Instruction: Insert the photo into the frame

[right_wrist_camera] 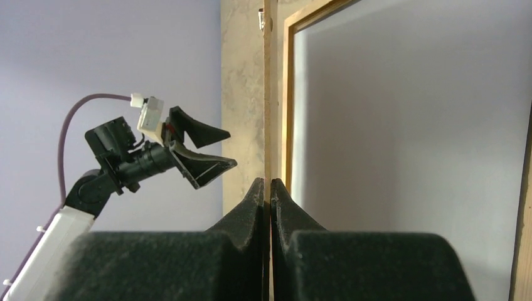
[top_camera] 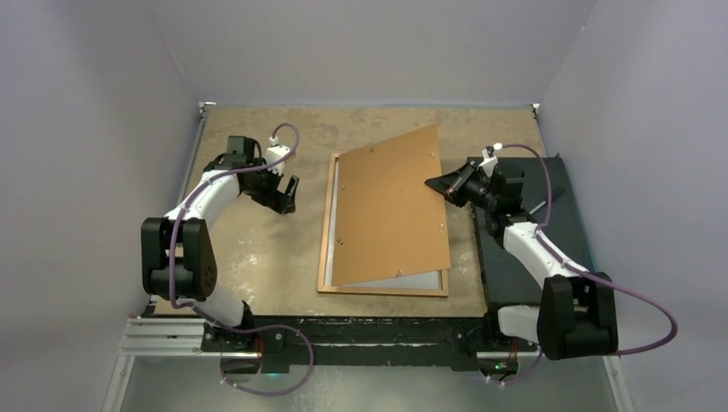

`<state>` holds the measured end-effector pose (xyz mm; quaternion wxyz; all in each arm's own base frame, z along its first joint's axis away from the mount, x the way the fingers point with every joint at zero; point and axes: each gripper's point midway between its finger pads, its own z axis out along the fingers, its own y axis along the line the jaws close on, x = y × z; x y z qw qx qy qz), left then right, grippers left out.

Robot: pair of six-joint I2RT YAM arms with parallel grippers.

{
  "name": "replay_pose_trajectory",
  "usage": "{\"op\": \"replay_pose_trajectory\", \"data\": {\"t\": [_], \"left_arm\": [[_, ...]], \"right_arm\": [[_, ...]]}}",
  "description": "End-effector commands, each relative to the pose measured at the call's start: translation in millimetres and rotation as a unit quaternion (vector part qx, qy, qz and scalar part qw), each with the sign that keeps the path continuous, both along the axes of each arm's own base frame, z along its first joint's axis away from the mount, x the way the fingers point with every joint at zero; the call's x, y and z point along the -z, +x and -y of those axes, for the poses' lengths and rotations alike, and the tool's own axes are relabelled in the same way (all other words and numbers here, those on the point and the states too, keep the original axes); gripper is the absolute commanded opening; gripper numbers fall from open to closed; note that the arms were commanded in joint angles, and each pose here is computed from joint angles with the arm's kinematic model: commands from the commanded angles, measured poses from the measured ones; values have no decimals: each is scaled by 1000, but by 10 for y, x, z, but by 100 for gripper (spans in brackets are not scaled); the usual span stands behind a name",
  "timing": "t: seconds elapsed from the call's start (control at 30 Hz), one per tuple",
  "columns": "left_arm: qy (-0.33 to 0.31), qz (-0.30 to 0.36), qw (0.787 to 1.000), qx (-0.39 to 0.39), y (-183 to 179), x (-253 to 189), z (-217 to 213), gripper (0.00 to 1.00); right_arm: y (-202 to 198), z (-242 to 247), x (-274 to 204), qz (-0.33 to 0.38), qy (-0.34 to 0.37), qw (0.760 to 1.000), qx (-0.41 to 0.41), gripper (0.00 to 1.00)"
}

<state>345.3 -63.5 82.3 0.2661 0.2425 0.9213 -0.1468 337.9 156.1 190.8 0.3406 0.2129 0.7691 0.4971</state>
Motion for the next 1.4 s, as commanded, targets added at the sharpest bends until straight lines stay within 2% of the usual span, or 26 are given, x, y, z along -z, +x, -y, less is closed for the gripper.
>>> {"op": "replay_pose_trajectory", "data": {"t": [0.0, 0.23, 0.4, 0.67, 1.03, 1.37], "left_arm": [[-12, 25, 1000, -4, 48, -108, 102, 100], [-7, 1, 1000, 15, -61, 194, 316, 99], [0, -11, 1000, 10, -23, 284, 371, 95], [-4, 5, 999, 51, -54, 350, 555, 91], [17, -25, 998, 47, -35, 635, 583, 80], [12, -14, 998, 58, -90, 653, 652, 69]], "right_arm": [[32, -75, -298, 58, 25, 998, -29, 0], [46, -82, -125, 42, 29, 998, -30, 0], [48, -80, -21, 37, 32, 998, -27, 0], [39, -35, 86, 35, 36, 999, -5, 0], [89, -39, 110, 35, 53, 998, 2, 0], [149, -62, 216, 28, 53, 998, -6, 0]]}}
